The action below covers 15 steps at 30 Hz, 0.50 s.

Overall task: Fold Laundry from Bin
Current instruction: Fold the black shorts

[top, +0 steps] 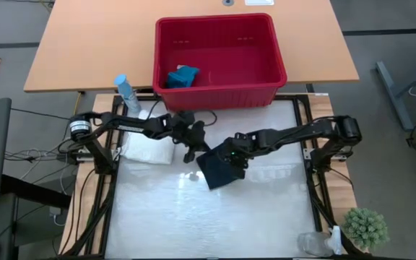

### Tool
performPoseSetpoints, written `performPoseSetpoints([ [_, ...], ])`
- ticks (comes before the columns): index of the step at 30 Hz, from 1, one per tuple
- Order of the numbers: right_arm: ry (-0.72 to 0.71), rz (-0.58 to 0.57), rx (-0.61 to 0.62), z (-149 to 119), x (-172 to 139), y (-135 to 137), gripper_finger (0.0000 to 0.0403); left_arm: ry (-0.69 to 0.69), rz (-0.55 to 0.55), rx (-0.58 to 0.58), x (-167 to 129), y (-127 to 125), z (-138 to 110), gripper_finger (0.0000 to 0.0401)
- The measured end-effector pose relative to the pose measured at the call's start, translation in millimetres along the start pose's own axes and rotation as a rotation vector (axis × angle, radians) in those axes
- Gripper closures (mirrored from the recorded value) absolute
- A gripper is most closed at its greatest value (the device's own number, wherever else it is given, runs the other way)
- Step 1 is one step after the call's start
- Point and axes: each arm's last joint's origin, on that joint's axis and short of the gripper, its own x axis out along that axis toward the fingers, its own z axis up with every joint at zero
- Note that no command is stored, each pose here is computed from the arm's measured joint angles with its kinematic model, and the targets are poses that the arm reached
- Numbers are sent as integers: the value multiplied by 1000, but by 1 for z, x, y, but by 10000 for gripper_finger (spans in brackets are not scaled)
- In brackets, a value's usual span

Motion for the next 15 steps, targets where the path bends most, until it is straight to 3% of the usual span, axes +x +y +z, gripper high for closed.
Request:
performPoseSetpoints([
  [15,-14,-22,-13,4,3,-17,278,78,-3,266,30,18,-2,346],
])
